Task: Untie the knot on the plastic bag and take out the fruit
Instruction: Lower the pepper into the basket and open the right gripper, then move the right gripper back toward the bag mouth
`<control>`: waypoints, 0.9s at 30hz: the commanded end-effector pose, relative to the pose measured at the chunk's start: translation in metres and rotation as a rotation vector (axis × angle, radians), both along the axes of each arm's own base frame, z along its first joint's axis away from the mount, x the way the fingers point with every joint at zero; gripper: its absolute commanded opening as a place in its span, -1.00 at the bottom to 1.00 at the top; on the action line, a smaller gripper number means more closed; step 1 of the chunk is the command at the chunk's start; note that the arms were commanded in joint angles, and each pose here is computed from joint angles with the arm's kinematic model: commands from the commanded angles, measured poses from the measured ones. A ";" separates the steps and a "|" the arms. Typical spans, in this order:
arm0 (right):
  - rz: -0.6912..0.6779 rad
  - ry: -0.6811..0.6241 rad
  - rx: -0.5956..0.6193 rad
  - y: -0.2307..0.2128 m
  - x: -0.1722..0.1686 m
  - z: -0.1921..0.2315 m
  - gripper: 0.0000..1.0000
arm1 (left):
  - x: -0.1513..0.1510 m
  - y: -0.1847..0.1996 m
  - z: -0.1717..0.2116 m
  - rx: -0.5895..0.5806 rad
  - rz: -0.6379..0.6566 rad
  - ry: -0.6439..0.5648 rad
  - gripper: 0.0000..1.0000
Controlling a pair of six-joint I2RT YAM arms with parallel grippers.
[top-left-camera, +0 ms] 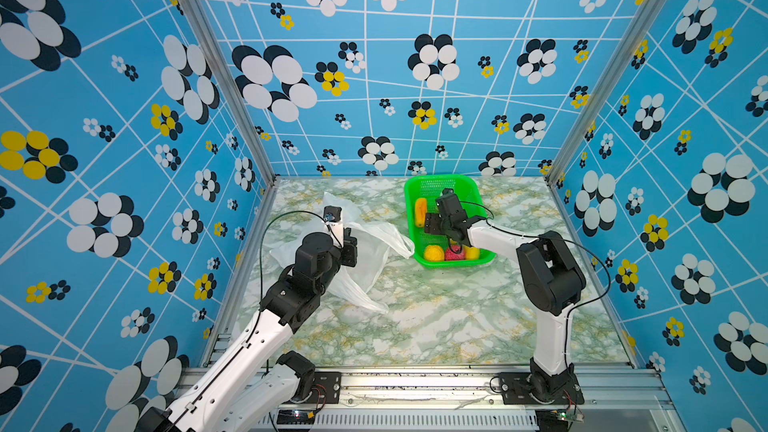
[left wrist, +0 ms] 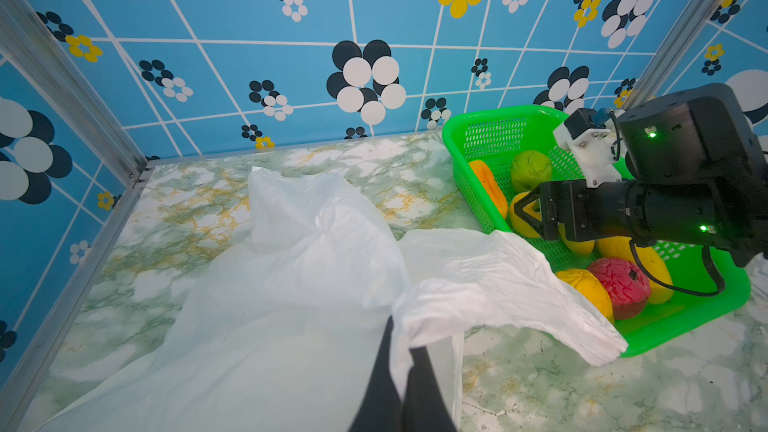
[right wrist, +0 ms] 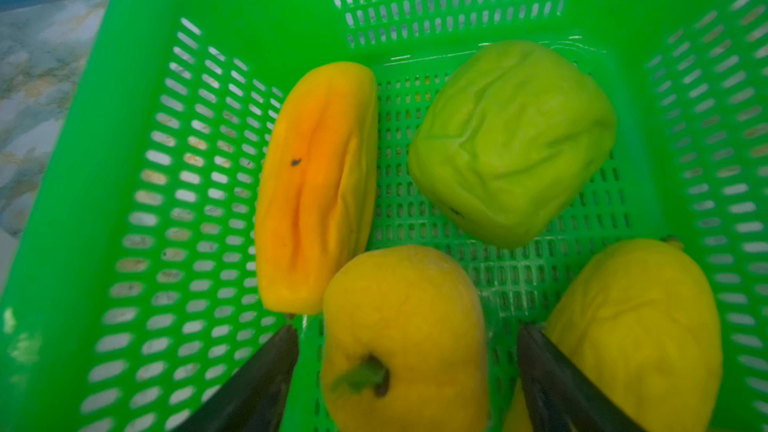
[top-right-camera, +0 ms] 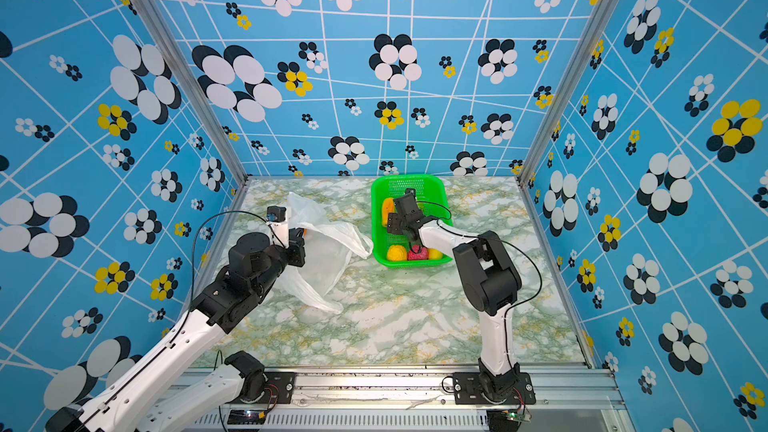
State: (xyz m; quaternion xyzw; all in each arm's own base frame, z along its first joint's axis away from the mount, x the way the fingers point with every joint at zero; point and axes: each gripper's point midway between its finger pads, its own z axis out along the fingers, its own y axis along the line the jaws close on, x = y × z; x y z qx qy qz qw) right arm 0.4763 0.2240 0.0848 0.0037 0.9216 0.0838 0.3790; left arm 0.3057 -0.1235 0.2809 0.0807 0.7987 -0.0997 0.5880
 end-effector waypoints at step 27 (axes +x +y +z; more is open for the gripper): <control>0.772 -0.546 0.253 0.196 -0.221 0.112 -0.35 | -0.007 -0.002 0.005 -0.032 -0.031 -0.026 -1.00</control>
